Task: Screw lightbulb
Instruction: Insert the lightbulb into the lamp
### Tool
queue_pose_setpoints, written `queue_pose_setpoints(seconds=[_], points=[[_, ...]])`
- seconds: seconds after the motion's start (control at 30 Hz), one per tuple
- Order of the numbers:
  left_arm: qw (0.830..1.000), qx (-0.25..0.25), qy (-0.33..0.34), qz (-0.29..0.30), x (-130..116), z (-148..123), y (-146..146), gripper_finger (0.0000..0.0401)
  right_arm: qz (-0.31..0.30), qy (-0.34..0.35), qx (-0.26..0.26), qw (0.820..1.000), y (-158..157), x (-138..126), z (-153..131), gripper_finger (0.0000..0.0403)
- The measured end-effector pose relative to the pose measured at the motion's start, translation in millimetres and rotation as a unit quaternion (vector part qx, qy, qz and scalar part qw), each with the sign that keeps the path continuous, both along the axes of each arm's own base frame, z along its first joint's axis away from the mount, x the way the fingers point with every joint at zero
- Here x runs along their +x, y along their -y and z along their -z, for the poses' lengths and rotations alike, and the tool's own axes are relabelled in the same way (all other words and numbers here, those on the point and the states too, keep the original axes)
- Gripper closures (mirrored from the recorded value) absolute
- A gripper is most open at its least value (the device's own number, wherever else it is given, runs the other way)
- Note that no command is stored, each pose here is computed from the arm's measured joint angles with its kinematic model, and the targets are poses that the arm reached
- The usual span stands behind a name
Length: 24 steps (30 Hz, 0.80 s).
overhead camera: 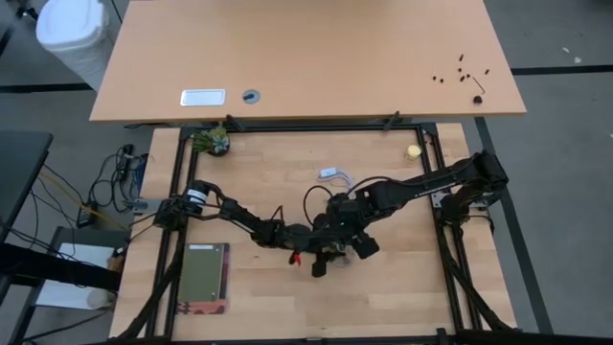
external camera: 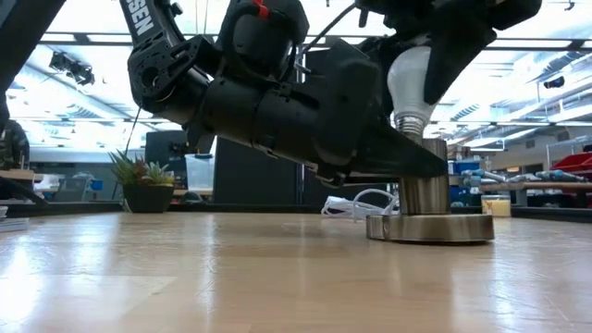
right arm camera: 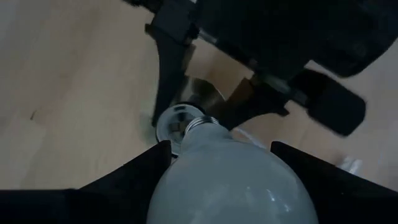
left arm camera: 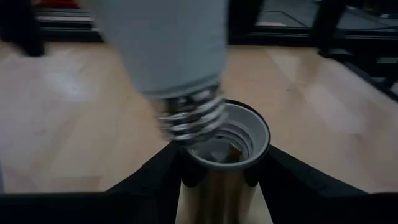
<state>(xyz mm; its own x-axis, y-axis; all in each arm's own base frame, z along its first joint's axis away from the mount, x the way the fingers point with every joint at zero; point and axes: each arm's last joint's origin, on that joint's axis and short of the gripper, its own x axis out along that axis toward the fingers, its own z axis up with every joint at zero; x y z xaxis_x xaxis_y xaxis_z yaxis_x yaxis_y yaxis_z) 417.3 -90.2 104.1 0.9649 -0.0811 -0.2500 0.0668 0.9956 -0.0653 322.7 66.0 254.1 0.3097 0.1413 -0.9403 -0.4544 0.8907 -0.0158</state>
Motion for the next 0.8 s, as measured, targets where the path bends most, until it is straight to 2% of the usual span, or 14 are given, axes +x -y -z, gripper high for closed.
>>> queue_pose_setpoints(seconds=[0.17, 0.3, 0.5, 0.8], points=[[1.000, -0.001, 0.004, 0.010, 0.2, -0.5, 0.1, 0.0215, -0.063, 0.008, -0.009, 0.998, -9.4, -1.8, -0.1, 0.0124], [1.000, -0.007, 0.005, 0.009, 0.3, -0.8, 0.1, 0.0215, -0.074, 0.005, -0.010, 0.997, -16.0, -1.1, 3.1, 0.0124], [1.000, -0.007, 0.001, 0.009, 0.5, 0.0, -1.5, 0.0213, -0.078, -0.035, -0.027, 0.996, -16.6, 6.7, 22.3, 0.0124], [1.000, -0.021, 0.001, 0.003, 0.6, -0.5, -1.7, 0.0212, -0.096, -0.044, -0.037, 0.994, -22.7, 29.9, 17.4, 0.0125]])
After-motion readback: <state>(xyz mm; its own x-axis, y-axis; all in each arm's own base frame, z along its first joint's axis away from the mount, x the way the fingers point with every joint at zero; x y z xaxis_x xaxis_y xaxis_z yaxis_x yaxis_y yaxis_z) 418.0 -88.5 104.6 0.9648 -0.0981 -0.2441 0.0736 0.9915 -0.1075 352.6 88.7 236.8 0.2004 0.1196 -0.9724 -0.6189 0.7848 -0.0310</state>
